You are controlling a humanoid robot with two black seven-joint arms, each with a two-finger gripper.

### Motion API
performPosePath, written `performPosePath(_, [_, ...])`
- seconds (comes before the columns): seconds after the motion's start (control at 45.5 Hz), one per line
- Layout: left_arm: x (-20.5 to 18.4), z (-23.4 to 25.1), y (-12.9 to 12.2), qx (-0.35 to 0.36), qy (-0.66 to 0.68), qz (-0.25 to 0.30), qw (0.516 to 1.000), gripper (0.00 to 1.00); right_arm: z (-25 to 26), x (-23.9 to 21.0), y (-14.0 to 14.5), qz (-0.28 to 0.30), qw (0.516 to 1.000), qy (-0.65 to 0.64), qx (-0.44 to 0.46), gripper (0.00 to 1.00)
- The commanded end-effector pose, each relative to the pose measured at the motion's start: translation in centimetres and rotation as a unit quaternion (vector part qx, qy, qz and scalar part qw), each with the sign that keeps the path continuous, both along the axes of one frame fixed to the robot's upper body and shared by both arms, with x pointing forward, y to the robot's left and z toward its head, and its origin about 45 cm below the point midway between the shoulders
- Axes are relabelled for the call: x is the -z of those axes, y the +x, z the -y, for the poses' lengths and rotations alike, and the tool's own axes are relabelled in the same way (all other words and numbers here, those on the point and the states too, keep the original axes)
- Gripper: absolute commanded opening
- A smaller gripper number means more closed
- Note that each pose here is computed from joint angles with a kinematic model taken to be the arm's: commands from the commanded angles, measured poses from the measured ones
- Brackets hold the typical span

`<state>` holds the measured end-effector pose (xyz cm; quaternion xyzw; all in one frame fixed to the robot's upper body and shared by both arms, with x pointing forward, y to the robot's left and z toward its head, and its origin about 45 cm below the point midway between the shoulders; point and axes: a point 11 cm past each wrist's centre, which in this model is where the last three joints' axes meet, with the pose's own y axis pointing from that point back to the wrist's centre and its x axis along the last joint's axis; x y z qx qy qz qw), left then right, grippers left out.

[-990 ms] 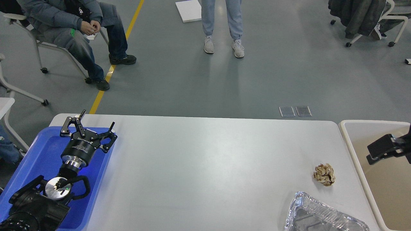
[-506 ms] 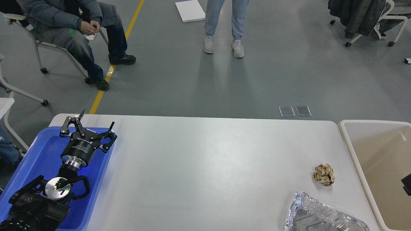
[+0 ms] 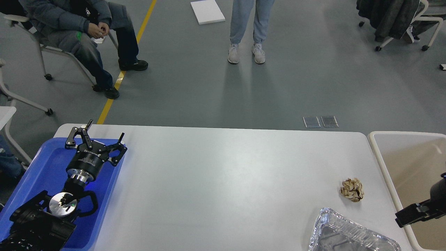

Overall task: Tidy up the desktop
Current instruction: 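Reach the right gripper over the silver foil tray and grasp its edge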

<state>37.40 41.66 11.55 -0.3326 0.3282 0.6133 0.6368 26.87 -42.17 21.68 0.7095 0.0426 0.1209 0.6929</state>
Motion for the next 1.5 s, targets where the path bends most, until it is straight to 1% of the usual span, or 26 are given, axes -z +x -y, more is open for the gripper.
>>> performPosePath(0.0, [0.0,0.0,0.0,0.0,0.0,0.0,1.0,1.0,-2.7,2.9,-0.7,-0.019,0.999,0.042,-0.018,1.0])
performPosePath(0.198, [0.0,0.0,0.0,0.0,0.0,0.0,1.0,1.0,-4.8,4.3,0.1,-0.013,0.994,0.022,-0.108,1.0])
performPosePath(0.528, [0.0,0.0,0.0,0.001,0.001,0.0,1.0,1.0,-9.2,5.7,2.4,-0.01,0.981,0.011,-0.192,1.0])
performPosePath(0.638, [0.0,0.0,0.0,0.0,0.0,0.0,1.0,1.0,-9.9,6.3,3.0,-0.01,0.976,0.001,-0.216,1.0])
performPosePath(0.814, [0.0,0.0,0.0,0.0,0.0,0.0,1.0,1.0,-9.9,8.2,2.8,-0.024,0.974,-0.007,-0.224,1.0])
performPosePath(1.056, [0.0,0.0,0.0,0.0,0.0,0.0,1.0,1.0,-8.0,10.3,2.0,-0.04,0.97,-0.013,-0.239,0.99])
performPosePath(1.474, [0.0,0.0,0.0,0.0,0.0,0.0,1.0,1.0,-6.0,12.6,1.1,-0.032,0.974,-0.017,-0.223,0.98])
